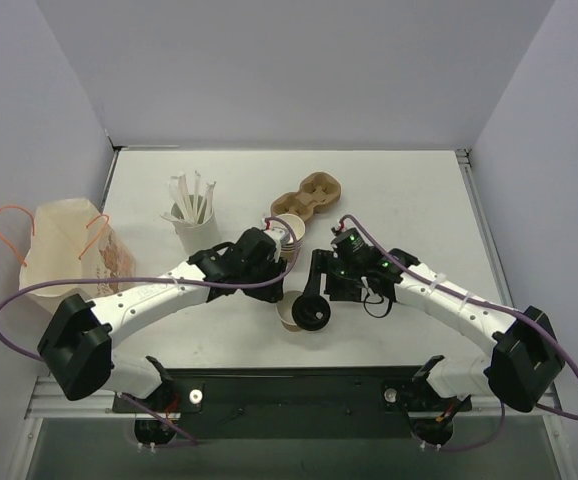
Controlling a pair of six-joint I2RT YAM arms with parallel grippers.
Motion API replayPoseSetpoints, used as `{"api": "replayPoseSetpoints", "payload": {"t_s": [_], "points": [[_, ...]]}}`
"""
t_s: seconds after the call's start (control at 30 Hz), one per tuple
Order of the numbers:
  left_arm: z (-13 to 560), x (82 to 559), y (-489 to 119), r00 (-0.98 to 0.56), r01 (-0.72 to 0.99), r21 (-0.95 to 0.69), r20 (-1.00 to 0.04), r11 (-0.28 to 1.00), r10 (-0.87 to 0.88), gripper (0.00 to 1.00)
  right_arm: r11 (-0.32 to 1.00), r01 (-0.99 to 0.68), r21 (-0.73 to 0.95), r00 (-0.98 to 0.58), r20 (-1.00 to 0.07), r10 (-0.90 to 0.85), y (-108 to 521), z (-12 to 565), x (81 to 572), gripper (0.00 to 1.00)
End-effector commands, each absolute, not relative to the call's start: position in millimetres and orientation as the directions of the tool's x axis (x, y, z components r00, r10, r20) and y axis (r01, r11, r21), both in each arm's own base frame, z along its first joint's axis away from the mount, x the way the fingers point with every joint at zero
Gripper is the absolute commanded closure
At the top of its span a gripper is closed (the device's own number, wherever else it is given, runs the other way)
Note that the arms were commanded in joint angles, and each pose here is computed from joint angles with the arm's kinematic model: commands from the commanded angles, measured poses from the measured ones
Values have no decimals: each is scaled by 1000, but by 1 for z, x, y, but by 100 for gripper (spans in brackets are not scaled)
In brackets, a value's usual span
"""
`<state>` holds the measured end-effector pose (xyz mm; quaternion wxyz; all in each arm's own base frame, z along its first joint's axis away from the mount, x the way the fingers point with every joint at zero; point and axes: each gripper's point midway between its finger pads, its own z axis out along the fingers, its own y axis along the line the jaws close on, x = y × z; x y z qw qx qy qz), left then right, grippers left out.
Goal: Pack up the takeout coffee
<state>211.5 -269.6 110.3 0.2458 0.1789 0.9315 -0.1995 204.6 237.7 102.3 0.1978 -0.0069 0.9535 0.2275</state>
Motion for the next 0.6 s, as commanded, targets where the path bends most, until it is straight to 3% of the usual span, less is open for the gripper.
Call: {"api": "replayPoseSetpoints", "payload": {"t_s": [0.0,0.57], "points": [[129,216,-279,-791,444,-341,-584,829,183,51,889,-124,440,-912,-404,72,245,111,206,33],[149,208,-280,-773,462,-383,-616,800,152,51,894,-103,436,-904,-415,98,243,109,203,42]]}}
